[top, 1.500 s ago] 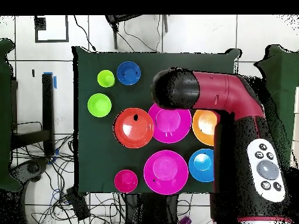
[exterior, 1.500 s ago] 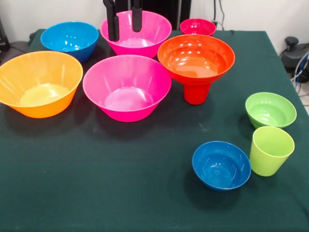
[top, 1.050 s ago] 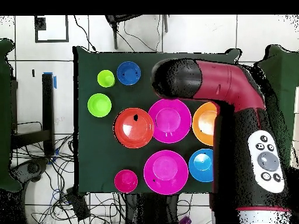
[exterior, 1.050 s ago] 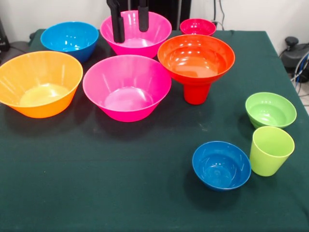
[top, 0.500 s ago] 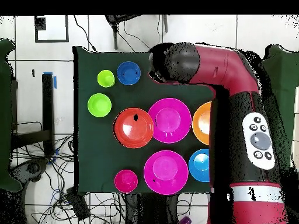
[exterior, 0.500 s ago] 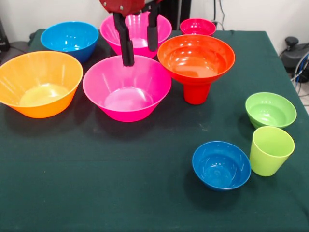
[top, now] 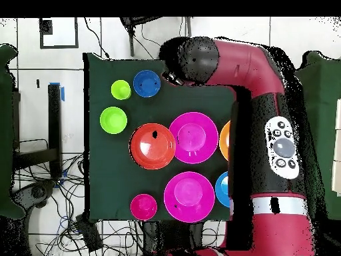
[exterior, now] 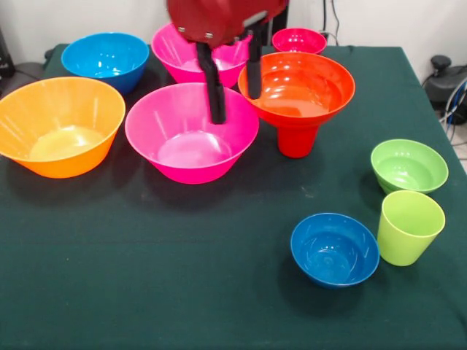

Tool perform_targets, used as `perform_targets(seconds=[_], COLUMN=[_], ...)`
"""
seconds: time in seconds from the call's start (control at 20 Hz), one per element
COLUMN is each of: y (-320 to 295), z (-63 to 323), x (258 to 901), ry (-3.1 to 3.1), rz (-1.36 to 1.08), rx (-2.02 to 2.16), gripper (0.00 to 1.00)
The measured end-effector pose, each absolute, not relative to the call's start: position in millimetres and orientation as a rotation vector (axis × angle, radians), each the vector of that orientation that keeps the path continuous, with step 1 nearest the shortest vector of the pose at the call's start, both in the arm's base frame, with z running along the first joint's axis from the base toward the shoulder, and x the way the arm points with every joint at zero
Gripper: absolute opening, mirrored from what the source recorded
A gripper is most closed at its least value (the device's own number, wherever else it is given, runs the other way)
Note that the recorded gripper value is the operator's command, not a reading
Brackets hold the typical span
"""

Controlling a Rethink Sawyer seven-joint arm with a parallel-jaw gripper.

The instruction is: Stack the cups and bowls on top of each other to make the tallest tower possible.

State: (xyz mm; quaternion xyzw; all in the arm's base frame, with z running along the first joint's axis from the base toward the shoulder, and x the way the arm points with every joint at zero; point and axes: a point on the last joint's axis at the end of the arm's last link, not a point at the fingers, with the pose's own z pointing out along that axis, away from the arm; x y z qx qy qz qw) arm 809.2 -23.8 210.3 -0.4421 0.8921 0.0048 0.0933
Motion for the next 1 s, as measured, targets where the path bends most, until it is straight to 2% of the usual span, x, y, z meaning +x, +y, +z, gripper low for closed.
perform_targets(seconds=[0.6, 1.0], y=[53, 84], z=[221, 203], x=[822, 825], ry=[2.62, 2.636], rz=[0.102, 0.092], rx=[-1.17, -1.031], gripper=[1.0, 1.0])
